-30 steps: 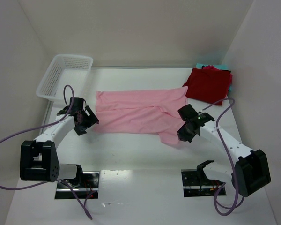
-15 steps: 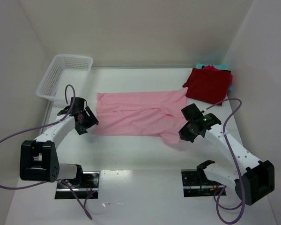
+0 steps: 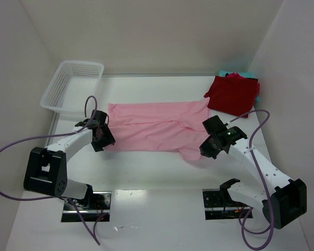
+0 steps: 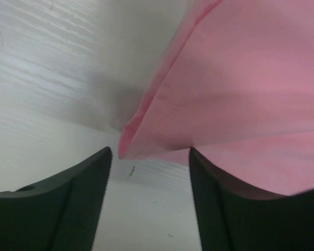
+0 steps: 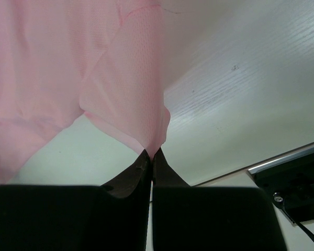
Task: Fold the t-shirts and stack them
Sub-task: Grap the side of the flattened tshirt closest away from the robot with both arms
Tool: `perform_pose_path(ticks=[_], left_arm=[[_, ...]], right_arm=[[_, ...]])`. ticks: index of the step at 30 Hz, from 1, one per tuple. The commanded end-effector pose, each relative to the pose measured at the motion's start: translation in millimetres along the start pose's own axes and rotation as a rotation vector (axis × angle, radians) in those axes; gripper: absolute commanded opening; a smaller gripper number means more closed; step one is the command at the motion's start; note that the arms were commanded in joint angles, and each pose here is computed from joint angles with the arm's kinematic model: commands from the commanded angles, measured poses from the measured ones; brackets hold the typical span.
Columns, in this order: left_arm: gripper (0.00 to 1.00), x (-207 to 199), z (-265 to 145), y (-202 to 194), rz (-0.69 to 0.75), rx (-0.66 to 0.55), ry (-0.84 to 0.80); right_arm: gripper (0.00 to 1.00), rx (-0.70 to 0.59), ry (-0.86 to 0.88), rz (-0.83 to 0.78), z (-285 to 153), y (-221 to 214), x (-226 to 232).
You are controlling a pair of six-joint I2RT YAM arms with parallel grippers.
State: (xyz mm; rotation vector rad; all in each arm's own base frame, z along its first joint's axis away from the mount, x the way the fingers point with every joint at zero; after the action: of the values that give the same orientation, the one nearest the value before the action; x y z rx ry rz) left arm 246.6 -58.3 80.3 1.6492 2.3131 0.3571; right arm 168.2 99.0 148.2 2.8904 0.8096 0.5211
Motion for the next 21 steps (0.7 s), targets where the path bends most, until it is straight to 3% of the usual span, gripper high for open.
perform_pose_path(ticks=[1, 2, 5, 6, 10, 15, 21], left_arm=[[0.59, 5.1, -2.4, 8.5, -0.042, -0.04, 0.062], [0.49, 7.6, -0.7, 6.0, -0.041, -0.037, 0.074], [0.36, 7.8, 3.0, 4.2, -0.05, -0.032, 0.077], [0.26, 8.1, 4.9, 3.2, -0.049, -0.024, 0.081], [0.21, 9.2, 8.7, 0.4, -0.048, -0.015, 0.087], [0.02, 10.7, 10.0, -2.7, -0.046, -0.007, 0.091], [0.0, 5.2, -11.4, 13.6, -0.037, -0.07, 0.056]], right_arm=[[0.0, -0.005, 0.038, -0.002, -6.0, 0.6, 6.9], [0.0, -0.005, 0.038, -0.002, -6.0, 0.6, 6.9], [0.0, -0.005, 0.038, -0.002, -5.5, 0.2, 4.5], [0.0, -0.005, 0.038, -0.002, -5.5, 0.2, 4.5], [0.0, -0.007, 0.047, 0.0, -7.1, 0.5, 4.6], [0.0, -0.007, 0.047, 0.0, -7.1, 0.5, 4.6], [0.0, -0.012, 0.085, 0.005, -14.1, 2.8, 14.1]])
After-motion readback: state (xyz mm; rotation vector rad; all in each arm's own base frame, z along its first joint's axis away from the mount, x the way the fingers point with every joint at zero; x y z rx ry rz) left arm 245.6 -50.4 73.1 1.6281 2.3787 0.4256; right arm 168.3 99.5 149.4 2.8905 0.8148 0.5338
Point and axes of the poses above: each gripper's point midway between its finger pads, its own z axis out along the fingers, its own x axis along the line the jaws close on, y = z × x, the point moved 5 cm from there along -z, back along the fingers, and after that the axes turned 13 degrees about z, right-handed, at the moved point
